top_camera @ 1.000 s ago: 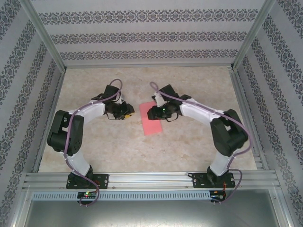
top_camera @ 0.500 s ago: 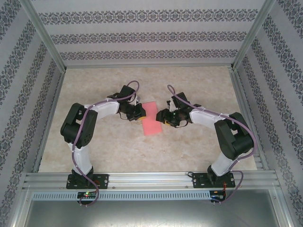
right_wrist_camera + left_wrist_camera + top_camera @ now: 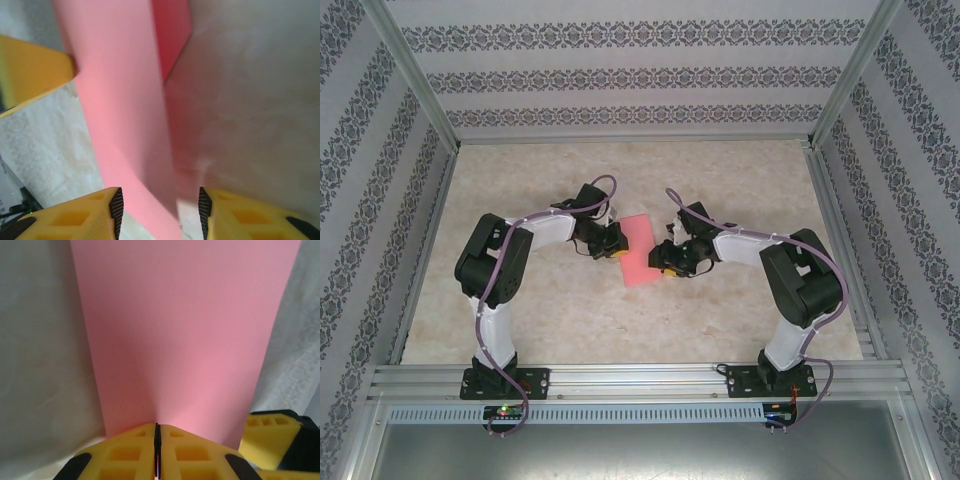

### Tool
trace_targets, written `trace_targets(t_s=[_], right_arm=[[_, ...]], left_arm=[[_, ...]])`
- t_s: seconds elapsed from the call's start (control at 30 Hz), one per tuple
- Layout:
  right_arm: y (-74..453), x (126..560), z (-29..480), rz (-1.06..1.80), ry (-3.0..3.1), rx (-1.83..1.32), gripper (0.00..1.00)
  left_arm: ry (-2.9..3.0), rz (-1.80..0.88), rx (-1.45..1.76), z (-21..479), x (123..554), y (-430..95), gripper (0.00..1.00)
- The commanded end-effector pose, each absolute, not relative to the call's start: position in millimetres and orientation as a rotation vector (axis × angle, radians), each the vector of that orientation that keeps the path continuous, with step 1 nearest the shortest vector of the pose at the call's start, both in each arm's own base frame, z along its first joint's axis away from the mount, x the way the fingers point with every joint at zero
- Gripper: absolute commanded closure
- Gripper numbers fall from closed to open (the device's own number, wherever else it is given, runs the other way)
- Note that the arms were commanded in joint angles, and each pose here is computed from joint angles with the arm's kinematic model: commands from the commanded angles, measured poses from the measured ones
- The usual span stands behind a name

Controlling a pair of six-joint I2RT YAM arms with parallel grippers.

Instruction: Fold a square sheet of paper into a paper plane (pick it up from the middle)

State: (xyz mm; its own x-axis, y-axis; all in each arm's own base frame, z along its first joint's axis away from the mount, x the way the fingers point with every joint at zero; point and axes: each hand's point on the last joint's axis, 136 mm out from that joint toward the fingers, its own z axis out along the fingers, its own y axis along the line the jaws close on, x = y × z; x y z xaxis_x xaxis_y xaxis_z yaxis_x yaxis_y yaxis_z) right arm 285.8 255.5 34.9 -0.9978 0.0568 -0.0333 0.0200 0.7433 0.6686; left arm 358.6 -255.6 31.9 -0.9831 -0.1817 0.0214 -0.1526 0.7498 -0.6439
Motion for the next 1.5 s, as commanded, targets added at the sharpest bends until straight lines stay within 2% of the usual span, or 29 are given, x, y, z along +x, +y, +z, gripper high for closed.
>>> trace_targets(t_s=[0.0, 0.53, 0.9, 1.17, 1.47], right_arm=[[263, 275, 36, 1.194, 2.888, 0.052, 0.58], [252, 274, 42, 1.197, 2.831, 0.278, 0.81], [249, 278, 41, 1.160, 2.832, 0.306, 0.83], [251, 282, 49, 1.171, 2.814, 0.317, 0.93], [288, 297, 65, 1.232, 2.779, 0.255, 0.97]], left_arm=[[2.925, -1.036, -0.248, 27, 358, -259, 0.88], [3.042, -0.957, -0.221, 3, 345, -253, 0.89], [3.069, -0.927, -0.232, -2, 341, -249, 0.90], [3.073, -0.925, -0.229, -3, 341, -249, 0.91], [3.056, -0.951, -0.216, 7, 346, -254, 0.91]])
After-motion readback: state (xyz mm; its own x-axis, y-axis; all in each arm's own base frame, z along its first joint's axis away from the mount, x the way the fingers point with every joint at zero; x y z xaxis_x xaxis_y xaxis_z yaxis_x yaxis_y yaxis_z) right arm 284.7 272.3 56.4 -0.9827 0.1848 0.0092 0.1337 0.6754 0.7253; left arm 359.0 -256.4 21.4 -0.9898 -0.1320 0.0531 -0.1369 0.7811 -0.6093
